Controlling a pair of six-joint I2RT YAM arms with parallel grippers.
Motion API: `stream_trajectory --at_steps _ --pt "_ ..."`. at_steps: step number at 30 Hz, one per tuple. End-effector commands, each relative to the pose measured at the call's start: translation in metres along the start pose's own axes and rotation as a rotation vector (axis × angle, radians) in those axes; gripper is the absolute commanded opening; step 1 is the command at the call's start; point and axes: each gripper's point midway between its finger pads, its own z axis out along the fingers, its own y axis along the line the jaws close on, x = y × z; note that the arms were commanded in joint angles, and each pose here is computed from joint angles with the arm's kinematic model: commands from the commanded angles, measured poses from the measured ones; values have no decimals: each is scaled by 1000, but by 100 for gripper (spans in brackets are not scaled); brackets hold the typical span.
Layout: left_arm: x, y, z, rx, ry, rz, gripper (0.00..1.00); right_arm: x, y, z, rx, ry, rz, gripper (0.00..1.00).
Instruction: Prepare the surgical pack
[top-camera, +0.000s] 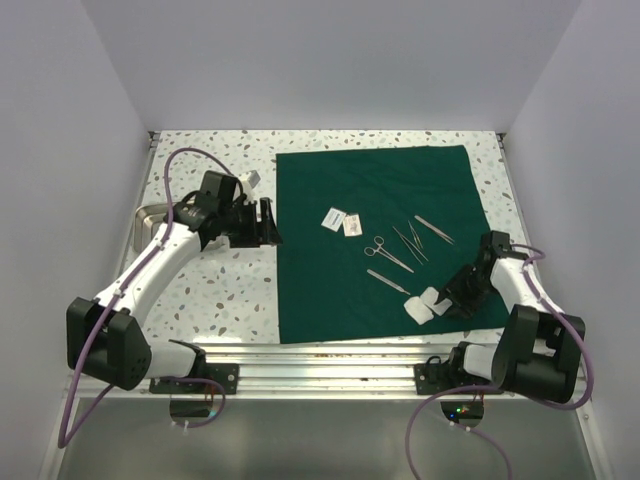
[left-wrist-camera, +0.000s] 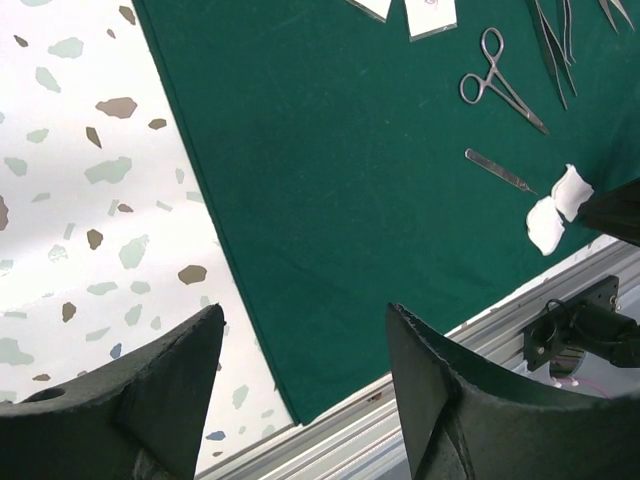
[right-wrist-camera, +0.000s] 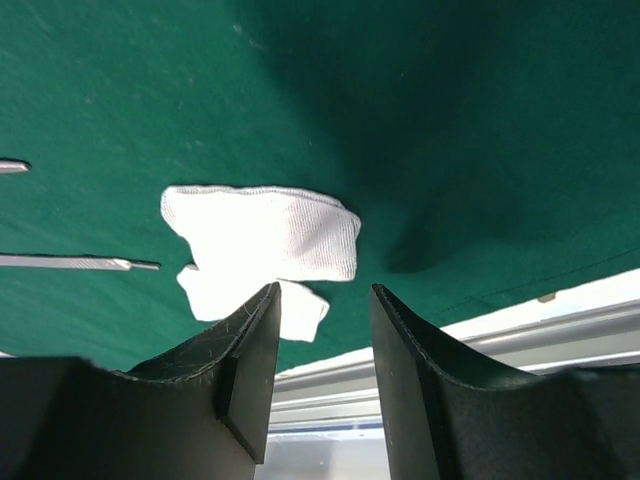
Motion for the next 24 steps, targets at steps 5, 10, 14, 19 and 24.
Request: stream_trajectory --at_steps 5,10,14,19,24 --pt "-1 -8 3 42 14 28 69 -22 7 4 -23 -71 9 44" --pt "3 -7 5 40 20 25 69 -22 6 11 -14 -59 13 42" --pt "3 -7 6 43 18 25 69 -23 4 12 -5 -60 15 42" --pt "1 -8 7 48 17 21 68 -21 0 12 12 -59 20 40" --pt "3 -8 11 52 27 17 68 -21 -1 12 12 -65 22 30"
